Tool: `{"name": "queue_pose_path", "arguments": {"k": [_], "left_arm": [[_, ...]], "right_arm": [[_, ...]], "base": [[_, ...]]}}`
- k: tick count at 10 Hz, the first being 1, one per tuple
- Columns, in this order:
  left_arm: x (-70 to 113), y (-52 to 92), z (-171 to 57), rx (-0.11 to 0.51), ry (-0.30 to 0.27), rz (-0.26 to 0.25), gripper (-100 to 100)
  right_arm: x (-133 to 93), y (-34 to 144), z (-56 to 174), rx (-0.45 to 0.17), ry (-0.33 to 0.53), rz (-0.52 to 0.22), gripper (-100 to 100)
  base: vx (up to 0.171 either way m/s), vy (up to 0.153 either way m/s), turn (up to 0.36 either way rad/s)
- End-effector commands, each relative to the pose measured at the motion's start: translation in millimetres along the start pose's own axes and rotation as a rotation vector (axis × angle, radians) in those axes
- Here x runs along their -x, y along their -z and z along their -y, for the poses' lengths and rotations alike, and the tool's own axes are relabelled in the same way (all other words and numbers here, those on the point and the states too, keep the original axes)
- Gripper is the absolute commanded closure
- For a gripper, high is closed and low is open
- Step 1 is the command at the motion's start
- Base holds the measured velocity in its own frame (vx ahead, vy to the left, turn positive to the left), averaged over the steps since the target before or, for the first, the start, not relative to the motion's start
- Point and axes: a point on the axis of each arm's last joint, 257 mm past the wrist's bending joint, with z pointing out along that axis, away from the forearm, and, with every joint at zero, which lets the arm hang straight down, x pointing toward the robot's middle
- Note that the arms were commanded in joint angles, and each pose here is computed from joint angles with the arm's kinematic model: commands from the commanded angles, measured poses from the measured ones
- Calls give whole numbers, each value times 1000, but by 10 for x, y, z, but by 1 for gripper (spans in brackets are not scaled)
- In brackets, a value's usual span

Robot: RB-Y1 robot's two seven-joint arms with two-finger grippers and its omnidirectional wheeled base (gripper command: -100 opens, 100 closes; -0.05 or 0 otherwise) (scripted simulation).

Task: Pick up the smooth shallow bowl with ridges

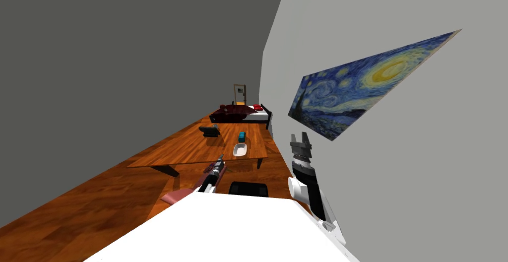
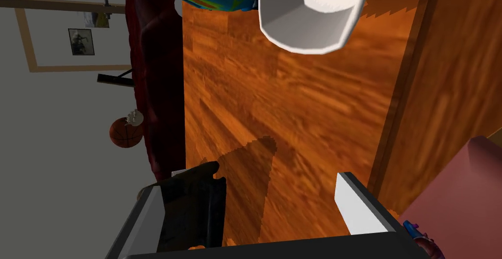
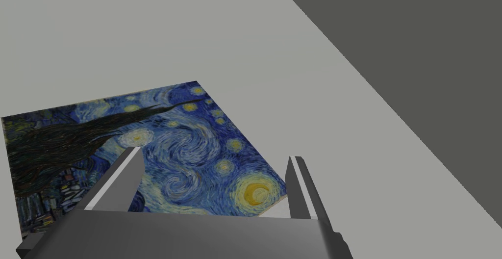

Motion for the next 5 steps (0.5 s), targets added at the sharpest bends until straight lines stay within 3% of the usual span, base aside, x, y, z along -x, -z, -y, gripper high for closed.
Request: {"name": "queue_pose_path", "arguments": {"k": [1,5], "left_arm": [[35,6,-91,20,1,5,-100],[11,-72,-312,78,14,10,-100]], "right_arm": [[0,0,0,0,0,0,0],[0,0,0,0,0,0,0]], "base": [[16,-8,8],[27,-18,-54]]}}
